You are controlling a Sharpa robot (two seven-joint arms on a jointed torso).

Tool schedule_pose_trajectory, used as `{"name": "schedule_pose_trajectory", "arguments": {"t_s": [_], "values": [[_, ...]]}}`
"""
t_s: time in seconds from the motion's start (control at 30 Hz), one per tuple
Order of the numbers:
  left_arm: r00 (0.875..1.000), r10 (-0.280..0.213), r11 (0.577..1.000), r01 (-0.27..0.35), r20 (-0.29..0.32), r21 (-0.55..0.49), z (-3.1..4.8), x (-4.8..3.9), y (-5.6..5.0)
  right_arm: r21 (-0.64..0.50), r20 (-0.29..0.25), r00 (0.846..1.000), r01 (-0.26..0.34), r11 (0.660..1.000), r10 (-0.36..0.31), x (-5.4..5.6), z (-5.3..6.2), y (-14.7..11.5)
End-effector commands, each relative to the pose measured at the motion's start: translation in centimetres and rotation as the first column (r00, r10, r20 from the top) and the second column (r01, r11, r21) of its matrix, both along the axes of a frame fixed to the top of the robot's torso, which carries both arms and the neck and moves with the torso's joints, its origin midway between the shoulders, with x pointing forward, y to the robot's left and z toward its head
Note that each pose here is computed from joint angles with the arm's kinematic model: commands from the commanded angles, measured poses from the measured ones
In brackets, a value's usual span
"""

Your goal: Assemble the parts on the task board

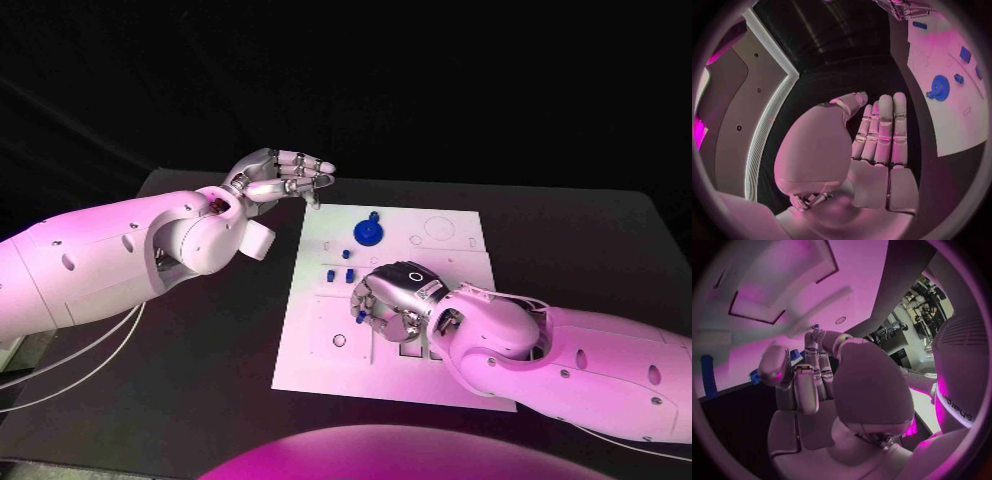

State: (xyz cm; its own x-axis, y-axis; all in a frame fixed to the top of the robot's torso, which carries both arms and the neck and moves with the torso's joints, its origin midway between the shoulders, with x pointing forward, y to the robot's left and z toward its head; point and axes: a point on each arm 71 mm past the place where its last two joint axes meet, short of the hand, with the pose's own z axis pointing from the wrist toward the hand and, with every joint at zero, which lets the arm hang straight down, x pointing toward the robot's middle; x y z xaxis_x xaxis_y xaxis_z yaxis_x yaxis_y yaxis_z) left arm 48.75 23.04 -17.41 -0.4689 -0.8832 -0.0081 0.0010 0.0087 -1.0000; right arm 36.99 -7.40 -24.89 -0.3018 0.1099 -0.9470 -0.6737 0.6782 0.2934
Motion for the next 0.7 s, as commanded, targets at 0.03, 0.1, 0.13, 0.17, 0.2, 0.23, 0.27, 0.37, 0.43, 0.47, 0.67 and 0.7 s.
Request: {"name": "schedule_pose_trajectory", "arguments": {"t_s": [0.03, 0.1, 0.13, 0.17, 0.2, 0.23, 0.27, 0.37, 0.43, 0.47, 0.67, 0.7], "values": [[1.0, -0.019, 1.0, 0.019, 0.004, -0.007, 0.12, -0.05, -0.25, -0.025, 0.0, 1.0, -0.007, 1.0, 0.007, -0.06, -0.23, 0.11], [1.0, -0.02, 1.0, 0.02, 0.004, -0.007, 0.12, -0.05, -0.26, -0.029, 0.002, 1.0, -0.005, 1.0, 0.005, -0.03, -0.26, 0.13], [1.0, -0.02, 1.0, 0.02, 0.003, -0.007, 0.11, -0.06, -0.26, -0.031, 0.003, 1.0, -0.003, 1.0, 0.003, -0.01, -0.28, 0.13], [1.0, -0.021, 1.0, 0.021, 0.003, -0.007, 0.11, -0.06, -0.26, -0.033, 0.004, 1.0, -0.002, 0.999, 0.002, 0.01, -0.3, 0.12], [1.0, -0.021, 1.0, 0.021, 0.003, -0.007, 0.11, -0.06, -0.26, -0.034, 0.004, 1.0, 0.0, 0.999, 0.0, 0.02, -0.32, 0.12], [1.0, -0.021, 1.0, 0.021, 0.003, -0.007, 0.11, -0.06, -0.26, -0.036, 0.004, 1.0, 0.0, 0.999, 0.0, 0.03, -0.33, 0.11], [1.0, -0.021, 1.0, 0.021, 0.003, -0.007, 0.11, -0.06, -0.26, -0.037, 0.005, 1.0, 0.001, 0.999, -0.001, 0.04, -0.34, 0.11], [1.0, -0.021, 1.0, 0.021, 0.002, -0.006, 0.11, -0.07, -0.25, -0.041, 0.005, 1.0, 0.003, 0.999, -0.002, 0.05, -0.37, 0.11], [1.0, -0.021, 1.0, 0.021, 0.002, -0.006, 0.11, -0.07, -0.24, -0.045, 0.003, 1.0, 0.002, 0.999, -0.001, 0.05, -0.4, 0.15], [1.0, -0.021, 1.0, 0.021, 0.002, -0.006, 0.11, -0.07, -0.25, -0.047, 0.003, 1.0, 0.001, 0.999, 0.0, 0.04, -0.42, 0.19], [1.0, -0.023, 1.0, 0.023, 0.001, -0.006, 0.1, -0.07, -0.29, -0.064, -0.012, 1.0, -0.019, 0.998, 0.018, -0.18, -0.72, 0.56], [1.0, -0.023, 1.0, 0.023, 0.001, -0.006, 0.1, -0.07, -0.29, -0.066, -0.014, 1.0, -0.022, 0.998, 0.021, -0.23, -0.78, 0.6]]}}
